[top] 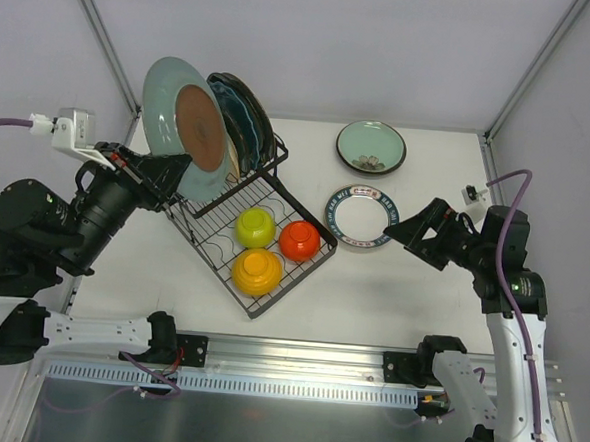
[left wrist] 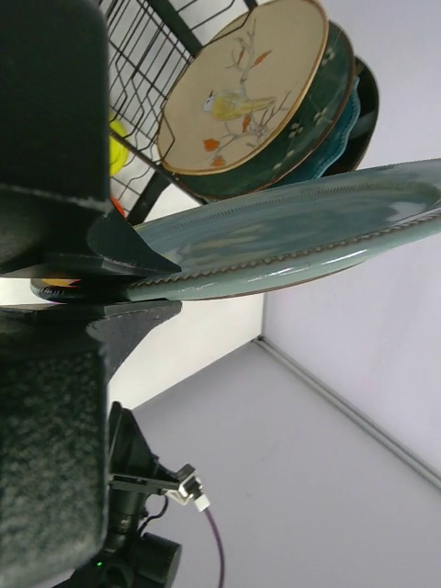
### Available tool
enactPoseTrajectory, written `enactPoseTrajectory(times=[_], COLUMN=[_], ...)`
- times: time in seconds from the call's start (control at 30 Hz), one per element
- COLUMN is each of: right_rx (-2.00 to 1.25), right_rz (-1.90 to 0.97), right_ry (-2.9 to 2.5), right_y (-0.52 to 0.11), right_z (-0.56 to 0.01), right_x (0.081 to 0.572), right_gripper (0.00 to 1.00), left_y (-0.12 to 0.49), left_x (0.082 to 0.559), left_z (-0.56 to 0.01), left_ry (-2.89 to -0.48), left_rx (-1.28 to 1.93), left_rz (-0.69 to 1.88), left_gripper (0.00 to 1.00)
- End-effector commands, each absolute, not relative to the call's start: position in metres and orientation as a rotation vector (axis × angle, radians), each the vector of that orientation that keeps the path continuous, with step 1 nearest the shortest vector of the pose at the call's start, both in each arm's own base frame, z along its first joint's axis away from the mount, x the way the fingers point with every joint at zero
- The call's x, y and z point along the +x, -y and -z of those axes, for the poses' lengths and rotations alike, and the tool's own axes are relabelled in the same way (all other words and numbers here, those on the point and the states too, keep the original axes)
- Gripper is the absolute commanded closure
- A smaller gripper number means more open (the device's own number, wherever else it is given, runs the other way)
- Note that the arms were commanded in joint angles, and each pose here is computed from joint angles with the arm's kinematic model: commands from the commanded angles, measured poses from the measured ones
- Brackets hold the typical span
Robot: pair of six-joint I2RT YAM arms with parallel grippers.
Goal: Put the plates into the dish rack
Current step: Insert the plate into the dish rack
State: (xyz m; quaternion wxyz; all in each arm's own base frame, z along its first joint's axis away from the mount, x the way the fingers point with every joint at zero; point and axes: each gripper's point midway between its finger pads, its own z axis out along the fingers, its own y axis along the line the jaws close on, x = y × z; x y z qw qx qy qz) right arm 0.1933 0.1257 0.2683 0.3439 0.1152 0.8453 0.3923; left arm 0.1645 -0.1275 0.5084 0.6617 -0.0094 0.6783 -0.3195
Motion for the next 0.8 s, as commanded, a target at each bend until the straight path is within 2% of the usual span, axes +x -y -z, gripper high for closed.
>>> enactPoseTrajectory(times=[0.0,0.27,0.77], right_rx=[0.262,0.265,0.268], right_rz=[-1.030,-1.033,-1.041], right_ry=[-2.168,-2.171,-2.171], right_y=[-0.127,-0.127,-0.128], right_z=[-0.274,-0.272,-0.269], right_x=[0.196,0.196,0.195], right_gripper=[0.05,0.05,0.05], left_y=[0.103,0.073,0.106], left_x=[0.171,0.191,0.235], left_z=[-0.551,-0.534,-0.489], left_ry=[-1.379,-1.374,-1.426], left_rx=[-0.190,-0.312,-0.286], left_rz=[0.759,0.461,0.253], left_gripper=[1.00,1.00,1.00])
